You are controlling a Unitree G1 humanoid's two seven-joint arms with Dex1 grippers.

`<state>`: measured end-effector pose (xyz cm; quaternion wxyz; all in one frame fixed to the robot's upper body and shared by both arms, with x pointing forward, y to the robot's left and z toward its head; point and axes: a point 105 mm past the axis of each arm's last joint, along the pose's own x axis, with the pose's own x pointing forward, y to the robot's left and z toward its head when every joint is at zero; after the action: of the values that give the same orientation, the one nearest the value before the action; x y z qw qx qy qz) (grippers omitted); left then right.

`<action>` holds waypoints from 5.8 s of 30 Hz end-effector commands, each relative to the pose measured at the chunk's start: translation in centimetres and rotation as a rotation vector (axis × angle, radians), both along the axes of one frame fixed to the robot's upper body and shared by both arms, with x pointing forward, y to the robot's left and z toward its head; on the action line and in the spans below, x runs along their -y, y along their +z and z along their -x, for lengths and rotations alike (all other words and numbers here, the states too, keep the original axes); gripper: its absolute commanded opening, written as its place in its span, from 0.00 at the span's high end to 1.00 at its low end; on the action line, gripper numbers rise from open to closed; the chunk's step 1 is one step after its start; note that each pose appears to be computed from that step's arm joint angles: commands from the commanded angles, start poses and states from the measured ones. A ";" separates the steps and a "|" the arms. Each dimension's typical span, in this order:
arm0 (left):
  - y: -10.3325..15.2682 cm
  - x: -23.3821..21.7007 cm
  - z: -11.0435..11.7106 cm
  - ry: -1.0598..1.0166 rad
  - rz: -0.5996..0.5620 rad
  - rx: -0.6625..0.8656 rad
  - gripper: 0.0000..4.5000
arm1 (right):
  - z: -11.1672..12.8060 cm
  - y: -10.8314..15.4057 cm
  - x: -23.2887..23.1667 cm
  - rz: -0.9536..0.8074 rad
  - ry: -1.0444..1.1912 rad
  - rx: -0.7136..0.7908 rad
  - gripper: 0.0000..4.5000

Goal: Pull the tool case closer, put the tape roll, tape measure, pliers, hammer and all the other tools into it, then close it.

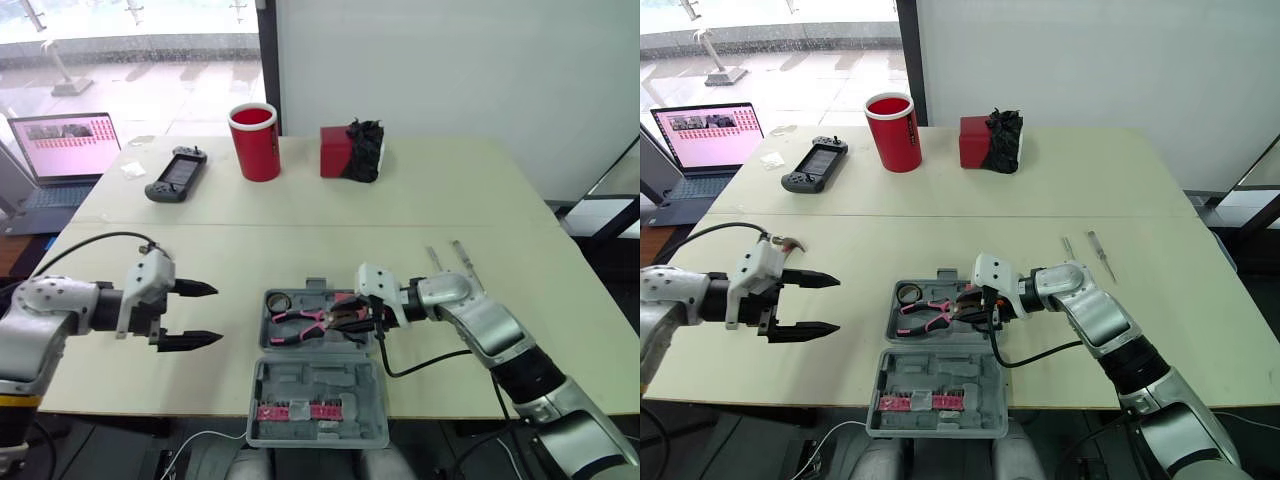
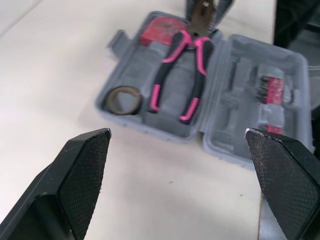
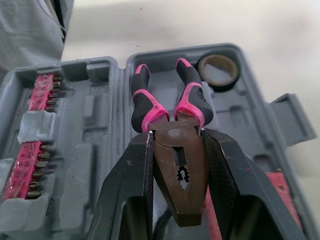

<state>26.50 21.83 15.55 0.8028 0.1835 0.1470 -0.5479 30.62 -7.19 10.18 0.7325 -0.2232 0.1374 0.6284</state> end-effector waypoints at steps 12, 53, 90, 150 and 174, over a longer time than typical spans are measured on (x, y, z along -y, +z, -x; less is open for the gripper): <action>0.3 1.2 0.6 0.003 0.005 0.045 0.00 | -0.1 -2.7 -2.0 -0.015 0.022 -0.006 0.79; -1.6 4.5 -0.6 -0.052 -0.002 0.053 0.00 | -0.7 -9.4 -2.8 0.097 -0.255 -0.199 0.98; -9.8 1.1 -0.1 0.032 -0.049 0.047 0.89 | 2.2 -3.3 7.3 0.217 -0.036 0.077 1.00; -10.5 6.6 -4.4 0.048 -0.001 0.095 0.99 | -0.4 -6.4 4.2 0.185 -0.090 0.015 1.00; -9.7 7.6 -6.0 0.039 -0.004 0.149 0.99 | -2.7 -6.4 4.3 0.193 -0.178 0.071 1.00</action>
<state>32.29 16.47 4.17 0.8361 0.2101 0.1412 -0.4867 33.31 -12.48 4.29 0.7683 -0.2958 0.1914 0.5344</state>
